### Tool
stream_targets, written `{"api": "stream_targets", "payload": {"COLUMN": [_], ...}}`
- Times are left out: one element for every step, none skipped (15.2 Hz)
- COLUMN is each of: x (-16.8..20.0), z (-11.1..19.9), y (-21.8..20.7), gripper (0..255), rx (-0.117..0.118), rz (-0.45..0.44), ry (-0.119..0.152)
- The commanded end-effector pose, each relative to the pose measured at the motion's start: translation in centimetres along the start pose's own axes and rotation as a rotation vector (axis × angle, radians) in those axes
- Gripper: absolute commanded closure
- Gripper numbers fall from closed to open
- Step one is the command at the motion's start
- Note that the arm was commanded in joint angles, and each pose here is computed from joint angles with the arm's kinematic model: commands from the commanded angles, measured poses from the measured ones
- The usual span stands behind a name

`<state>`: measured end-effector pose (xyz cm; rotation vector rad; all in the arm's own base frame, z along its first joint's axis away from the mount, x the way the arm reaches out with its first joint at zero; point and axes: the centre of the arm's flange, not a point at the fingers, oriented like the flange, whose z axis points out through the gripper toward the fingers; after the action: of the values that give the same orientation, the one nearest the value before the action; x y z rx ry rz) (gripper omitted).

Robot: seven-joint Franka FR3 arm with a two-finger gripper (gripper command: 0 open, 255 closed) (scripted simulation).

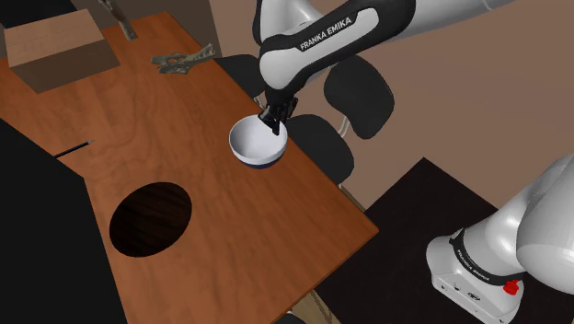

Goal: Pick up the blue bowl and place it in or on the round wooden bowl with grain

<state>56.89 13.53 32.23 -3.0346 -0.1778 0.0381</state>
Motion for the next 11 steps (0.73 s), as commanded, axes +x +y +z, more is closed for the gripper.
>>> {"api": "stream_targets", "payload": {"x": [0.0,-0.1,-0.1,-0.1,-0.1,-0.1,-0.1,-0.1,-0.1,-0.1,-0.1], "z": [-0.8,-1.3,-1.8,-2.4,-2.9,-3.4,-4.0,-4.5,-5.0,-5.5,-6.1], "y": [-0.1,-0.2,-0.2,-0.3,-0.3,-0.4,-0.4,-0.5,-0.6,-0.6,-0.7], "gripper": [255,255,255,255,255,255,255,255,255,255,255], "rx": [0.0,0.0,0.0,0.0,0.0,0.0,0.0,0.0,0.0,0.0,0.0], "rz": [-0.001,-0.001,-0.001,-0.001,-0.001,-0.001,-0.001,-0.001,-0.001,-0.001,-0.001], "ry": [0.0,0.0,0.0,0.0,0.0,0.0,0.0,0.0,0.0,0.0,0.0]}}
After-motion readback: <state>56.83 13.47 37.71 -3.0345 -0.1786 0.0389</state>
